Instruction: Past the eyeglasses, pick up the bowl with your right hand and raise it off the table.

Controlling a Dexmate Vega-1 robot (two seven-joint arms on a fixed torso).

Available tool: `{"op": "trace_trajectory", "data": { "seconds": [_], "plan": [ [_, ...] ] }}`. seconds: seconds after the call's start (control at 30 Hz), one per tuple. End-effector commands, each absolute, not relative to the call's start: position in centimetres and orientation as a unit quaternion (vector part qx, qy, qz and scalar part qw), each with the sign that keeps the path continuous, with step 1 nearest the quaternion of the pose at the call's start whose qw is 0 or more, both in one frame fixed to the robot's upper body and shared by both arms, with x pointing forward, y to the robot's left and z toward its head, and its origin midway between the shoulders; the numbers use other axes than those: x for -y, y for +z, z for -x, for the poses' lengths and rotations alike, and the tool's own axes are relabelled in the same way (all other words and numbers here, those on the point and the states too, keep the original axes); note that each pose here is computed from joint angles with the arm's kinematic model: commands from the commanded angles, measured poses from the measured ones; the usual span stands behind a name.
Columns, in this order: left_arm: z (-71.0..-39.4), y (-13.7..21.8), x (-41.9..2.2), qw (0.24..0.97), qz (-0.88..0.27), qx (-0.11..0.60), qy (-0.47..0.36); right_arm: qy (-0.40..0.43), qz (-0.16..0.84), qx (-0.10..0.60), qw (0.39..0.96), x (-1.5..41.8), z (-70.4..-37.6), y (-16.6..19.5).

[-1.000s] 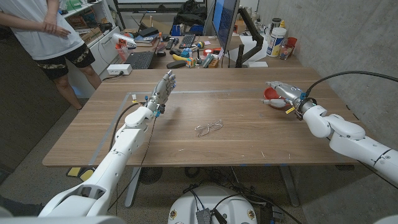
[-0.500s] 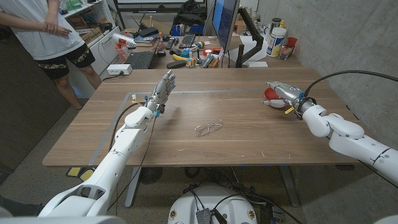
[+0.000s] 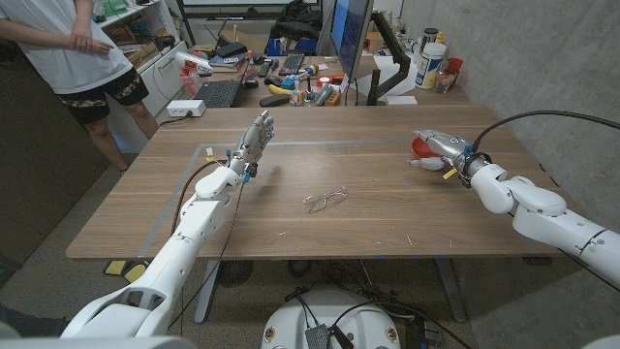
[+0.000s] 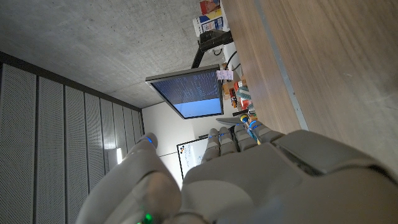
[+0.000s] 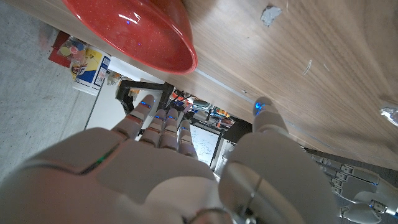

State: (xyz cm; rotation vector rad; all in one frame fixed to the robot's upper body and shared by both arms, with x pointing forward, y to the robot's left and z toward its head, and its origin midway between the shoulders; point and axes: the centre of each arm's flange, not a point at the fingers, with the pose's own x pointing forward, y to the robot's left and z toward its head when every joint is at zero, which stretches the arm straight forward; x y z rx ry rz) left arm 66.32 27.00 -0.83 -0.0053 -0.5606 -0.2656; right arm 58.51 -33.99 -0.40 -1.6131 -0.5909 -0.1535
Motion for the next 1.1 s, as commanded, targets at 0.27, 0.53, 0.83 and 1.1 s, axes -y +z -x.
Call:
{"op": "trace_trajectory", "data": {
  "seconds": [0.27, 0.53, 0.83, 1.1],
  "plan": [
    [-66.1, -0.7, -26.8, 0.95, 0.007, 0.281, -0.134, -0.071, 0.72, 0.248, 0.644, 34.3, -58.8, -0.5],
    [-66.1, -0.8, -26.7, 0.95, 0.007, 0.281, -0.134, -0.072, 0.722, 0.244, 0.643, 34.4, -59.1, -0.7],
    [-66.4, -0.9, -26.6, 0.951, 0.006, 0.278, -0.138, -0.078, 0.726, 0.231, 0.643, 34.9, -59.4, -0.9],
    [-66.5, -0.6, -26.6, 0.95, 0.004, 0.279, -0.139, -0.078, 0.73, 0.22, 0.643, 35.2, -59.8, -1.0]
  ]
}}
